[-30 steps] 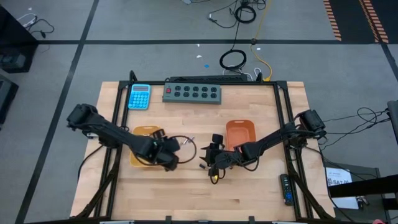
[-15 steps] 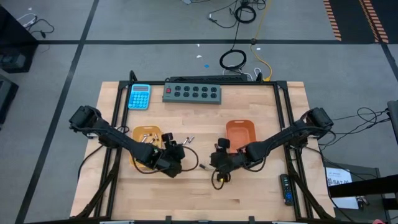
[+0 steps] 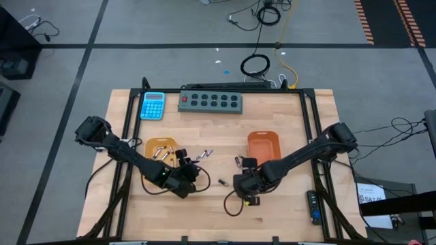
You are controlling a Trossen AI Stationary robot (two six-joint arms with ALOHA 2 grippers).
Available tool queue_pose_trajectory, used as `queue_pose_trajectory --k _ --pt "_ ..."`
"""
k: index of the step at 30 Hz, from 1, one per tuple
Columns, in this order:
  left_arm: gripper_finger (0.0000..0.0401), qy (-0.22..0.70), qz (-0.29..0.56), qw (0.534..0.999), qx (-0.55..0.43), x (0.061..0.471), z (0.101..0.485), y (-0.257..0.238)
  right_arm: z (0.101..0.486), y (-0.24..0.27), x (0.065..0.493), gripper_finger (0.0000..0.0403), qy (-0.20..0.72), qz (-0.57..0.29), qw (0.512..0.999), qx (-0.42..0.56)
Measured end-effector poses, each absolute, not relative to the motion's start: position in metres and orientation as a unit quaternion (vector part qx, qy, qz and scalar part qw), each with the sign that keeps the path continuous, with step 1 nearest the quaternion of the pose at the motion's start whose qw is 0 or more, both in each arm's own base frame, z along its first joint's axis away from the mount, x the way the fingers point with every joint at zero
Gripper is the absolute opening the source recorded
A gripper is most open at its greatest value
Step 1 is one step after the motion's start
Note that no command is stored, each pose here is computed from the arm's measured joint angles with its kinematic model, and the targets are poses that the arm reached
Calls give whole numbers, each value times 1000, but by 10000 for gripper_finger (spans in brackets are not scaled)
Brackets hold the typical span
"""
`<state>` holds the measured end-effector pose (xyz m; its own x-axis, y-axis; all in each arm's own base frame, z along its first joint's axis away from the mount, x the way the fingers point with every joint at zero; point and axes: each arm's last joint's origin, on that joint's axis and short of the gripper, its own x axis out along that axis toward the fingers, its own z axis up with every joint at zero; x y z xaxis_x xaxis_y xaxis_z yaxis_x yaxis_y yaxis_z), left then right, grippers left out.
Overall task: Sort batteries
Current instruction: Put the silver battery into the yellow bin
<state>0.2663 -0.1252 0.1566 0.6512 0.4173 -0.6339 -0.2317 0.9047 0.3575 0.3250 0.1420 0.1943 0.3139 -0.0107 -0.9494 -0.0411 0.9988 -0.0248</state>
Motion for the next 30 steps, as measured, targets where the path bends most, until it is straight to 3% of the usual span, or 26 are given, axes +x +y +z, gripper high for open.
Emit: queue_pose_trajectory --k 5,10,13,19,24,30 --pt "164 374 179 902 120 267 156 -125 172 144 327 191 642 74 762 -39" --pt "163 378 183 900 120 268 156 -121 168 147 333 223 710 99 689 -108" --pt "163 379 189 898 117 270 156 -117 171 151 342 235 709 112 674 -172" --pt "163 387 185 897 107 272 156 -113 156 157 349 240 700 157 632 -293" --pt "163 386 187 899 93 272 155 -114 142 156 350 240 706 193 590 -341" --pt "163 388 185 900 76 272 155 -114 142 156 350 240 700 210 581 -360"
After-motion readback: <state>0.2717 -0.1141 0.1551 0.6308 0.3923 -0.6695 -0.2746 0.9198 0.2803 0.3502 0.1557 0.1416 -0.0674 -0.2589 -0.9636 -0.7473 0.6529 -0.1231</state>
